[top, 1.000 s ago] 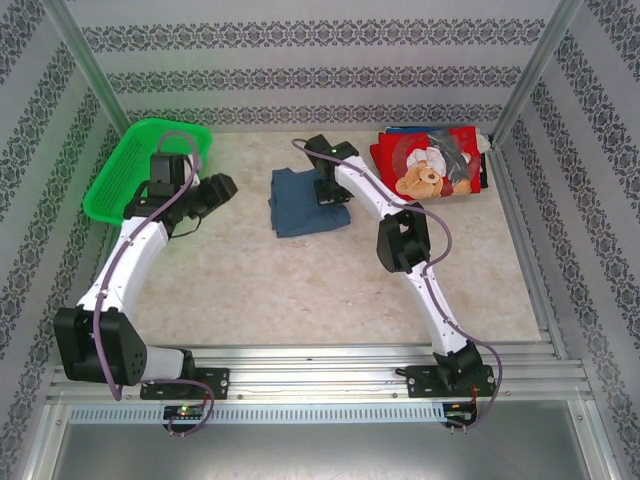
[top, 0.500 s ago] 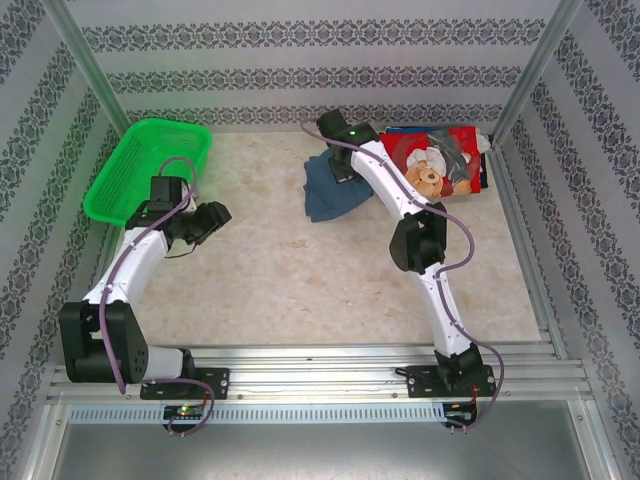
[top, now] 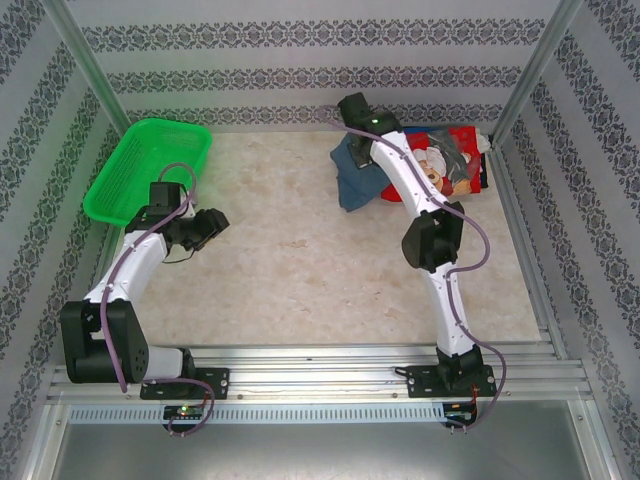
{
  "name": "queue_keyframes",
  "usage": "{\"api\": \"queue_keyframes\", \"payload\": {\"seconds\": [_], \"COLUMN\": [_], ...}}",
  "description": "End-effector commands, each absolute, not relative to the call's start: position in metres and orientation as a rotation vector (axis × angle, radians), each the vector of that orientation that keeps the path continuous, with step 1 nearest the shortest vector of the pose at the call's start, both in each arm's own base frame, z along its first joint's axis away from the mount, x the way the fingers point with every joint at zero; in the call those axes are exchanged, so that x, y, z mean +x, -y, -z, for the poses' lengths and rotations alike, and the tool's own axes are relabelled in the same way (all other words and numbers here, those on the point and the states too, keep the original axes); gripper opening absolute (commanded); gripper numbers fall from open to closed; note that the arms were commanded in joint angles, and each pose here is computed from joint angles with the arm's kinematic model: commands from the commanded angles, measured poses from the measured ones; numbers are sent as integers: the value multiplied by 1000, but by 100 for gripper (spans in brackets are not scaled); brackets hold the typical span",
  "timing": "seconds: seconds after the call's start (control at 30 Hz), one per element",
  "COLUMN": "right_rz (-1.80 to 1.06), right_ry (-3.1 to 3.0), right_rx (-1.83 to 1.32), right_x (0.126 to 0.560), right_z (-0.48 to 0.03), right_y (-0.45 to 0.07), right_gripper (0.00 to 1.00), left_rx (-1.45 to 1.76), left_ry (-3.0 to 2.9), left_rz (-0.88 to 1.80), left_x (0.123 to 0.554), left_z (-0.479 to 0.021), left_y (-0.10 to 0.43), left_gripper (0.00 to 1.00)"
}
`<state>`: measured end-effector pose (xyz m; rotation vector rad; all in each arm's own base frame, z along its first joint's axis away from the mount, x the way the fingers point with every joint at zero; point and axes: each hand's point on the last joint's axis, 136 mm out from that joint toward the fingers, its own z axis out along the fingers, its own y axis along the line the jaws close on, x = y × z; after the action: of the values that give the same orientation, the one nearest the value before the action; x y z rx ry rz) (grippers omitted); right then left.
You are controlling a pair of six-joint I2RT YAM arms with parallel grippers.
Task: Fold and stack the t-shirts
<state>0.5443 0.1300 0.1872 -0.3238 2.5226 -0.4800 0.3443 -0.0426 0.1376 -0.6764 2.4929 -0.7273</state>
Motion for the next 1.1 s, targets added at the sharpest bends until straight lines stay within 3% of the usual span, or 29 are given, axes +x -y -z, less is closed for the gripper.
{"api": "queue_keyframes", "payload": {"seconds": [0.0, 0.43, 0.67, 0.83, 1.07], "right_rz": [530, 512, 460, 373, 170], "right_ry": [-2442, -2427, -2469, -2505, -2562], "right_rx": [-262, -78, 30, 122, 285], "right_x": [546, 544, 549, 556, 570], "right_z": [-230, -254, -239, -215, -171], "right_y": [-102, -17, 33, 59, 81], "right_gripper": [0, 0, 0, 0, 0], "left_rx": [-653, -563, -506, -462, -407], "left_ry": [-2496, -2429, -2392, -2327, -2198], "left_rz": [726, 765, 759, 754, 726], "left_x": [339, 330, 328, 338, 347], "left_z": [-136, -165, -199, -244, -328], "left_y": [41, 47, 49, 48, 44], "left_gripper": [49, 55, 64, 74, 81]}}
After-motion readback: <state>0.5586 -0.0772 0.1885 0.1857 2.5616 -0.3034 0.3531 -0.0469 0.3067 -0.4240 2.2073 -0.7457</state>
